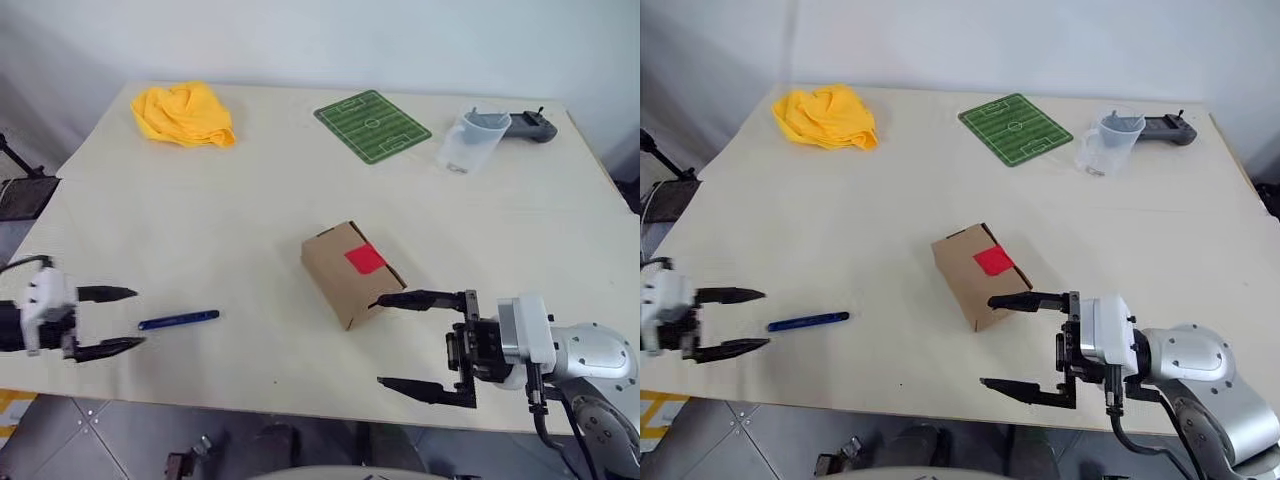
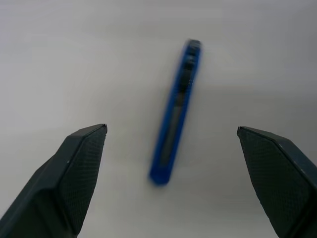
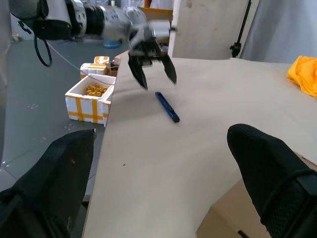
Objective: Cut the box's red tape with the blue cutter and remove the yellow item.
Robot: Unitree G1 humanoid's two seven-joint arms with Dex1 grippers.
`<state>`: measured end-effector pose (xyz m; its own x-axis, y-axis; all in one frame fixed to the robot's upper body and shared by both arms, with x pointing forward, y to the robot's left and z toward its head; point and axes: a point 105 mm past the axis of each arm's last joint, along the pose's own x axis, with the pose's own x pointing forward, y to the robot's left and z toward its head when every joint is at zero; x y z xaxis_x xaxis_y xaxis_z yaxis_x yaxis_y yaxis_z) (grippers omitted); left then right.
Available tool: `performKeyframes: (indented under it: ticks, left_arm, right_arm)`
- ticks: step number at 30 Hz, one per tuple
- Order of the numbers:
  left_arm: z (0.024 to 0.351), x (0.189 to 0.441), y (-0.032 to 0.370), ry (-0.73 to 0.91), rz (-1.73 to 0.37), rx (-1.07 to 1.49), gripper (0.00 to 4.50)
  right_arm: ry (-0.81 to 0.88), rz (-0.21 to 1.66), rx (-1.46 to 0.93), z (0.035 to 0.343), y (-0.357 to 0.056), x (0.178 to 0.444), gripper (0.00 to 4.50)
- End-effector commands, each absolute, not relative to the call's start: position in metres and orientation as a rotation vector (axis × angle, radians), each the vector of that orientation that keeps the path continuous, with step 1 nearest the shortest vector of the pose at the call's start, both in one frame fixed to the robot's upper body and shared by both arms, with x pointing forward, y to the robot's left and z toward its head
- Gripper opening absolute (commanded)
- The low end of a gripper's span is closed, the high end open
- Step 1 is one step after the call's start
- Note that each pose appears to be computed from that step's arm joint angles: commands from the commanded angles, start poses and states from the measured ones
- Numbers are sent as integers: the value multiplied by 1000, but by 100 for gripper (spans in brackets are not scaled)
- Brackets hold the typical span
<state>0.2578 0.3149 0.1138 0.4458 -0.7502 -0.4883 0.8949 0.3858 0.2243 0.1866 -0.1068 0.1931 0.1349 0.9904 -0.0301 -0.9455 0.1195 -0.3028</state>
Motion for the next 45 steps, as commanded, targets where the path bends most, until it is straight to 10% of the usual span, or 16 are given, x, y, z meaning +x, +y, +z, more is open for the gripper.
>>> performKeyframes:
  ticks: [1, 11, 23, 39, 45]
  left_arm:
    - [106, 262, 317, 370, -1070, 550, 448]
    - [89, 264, 322, 480, -1071, 548, 394]
    - [83, 268, 312, 482, -1100, 586, 48]
    - [84, 268, 297, 467, -1127, 569, 2]
    - [95, 267, 284, 377, -1173, 592, 184]
  right_arm:
    - [-218, 1439, -289, 199, -105, 178, 450]
    - [-183, 1393, -290, 195, -109, 176, 450]
    - [-181, 1380, -294, 196, -110, 179, 450]
    - [-169, 1380, -306, 196, -111, 180, 450]
    - [-167, 1379, -307, 195, -111, 182, 450]
